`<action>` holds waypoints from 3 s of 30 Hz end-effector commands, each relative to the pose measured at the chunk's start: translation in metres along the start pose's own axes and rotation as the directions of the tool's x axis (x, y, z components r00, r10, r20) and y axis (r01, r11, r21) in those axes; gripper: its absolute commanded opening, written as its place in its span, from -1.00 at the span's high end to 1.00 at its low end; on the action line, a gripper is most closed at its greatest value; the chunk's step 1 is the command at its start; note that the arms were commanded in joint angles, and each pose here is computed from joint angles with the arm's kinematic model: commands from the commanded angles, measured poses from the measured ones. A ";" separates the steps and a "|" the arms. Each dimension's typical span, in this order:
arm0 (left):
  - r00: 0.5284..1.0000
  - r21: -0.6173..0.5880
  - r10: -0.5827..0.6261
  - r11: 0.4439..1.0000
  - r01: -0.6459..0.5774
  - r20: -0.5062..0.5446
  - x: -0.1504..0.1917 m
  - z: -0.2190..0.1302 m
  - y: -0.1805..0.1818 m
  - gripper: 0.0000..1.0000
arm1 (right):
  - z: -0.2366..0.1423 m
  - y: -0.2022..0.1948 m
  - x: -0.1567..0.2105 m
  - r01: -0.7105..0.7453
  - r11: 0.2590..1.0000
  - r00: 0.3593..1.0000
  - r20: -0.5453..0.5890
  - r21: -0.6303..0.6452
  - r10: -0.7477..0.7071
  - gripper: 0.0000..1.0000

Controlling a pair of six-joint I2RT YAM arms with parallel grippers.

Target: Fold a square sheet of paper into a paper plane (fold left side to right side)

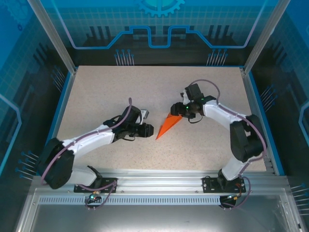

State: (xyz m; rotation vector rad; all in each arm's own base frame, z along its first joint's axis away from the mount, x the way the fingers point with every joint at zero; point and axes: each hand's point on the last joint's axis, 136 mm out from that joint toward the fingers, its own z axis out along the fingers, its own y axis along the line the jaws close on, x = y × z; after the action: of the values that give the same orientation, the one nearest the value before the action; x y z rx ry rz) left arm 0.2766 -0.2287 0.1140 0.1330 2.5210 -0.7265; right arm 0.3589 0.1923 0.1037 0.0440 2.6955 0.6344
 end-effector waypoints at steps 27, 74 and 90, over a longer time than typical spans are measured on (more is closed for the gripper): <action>0.964 -0.260 -0.027 0.961 0.098 0.265 -0.025 -0.039 0.052 -0.31 | 0.050 0.014 0.066 0.199 0.841 0.975 -0.192 0.503 -0.116 -0.27; 0.947 -0.299 -0.047 0.943 0.147 0.318 -0.028 -0.072 0.058 -0.58 | 0.011 -0.026 0.068 0.184 0.982 0.934 -0.302 -0.050 -0.190 0.47; 0.949 -0.265 -0.038 0.956 0.126 0.314 -0.030 -0.065 0.051 -0.97 | -0.002 -0.004 0.120 0.212 0.974 0.927 -0.333 0.081 -0.174 -0.25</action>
State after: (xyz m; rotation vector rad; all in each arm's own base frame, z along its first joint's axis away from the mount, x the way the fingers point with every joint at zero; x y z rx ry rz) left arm 0.2827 -0.1428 0.1491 -0.1989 2.3196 -0.3464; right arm 0.2583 0.1935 0.0759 -0.3605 2.9453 0.4224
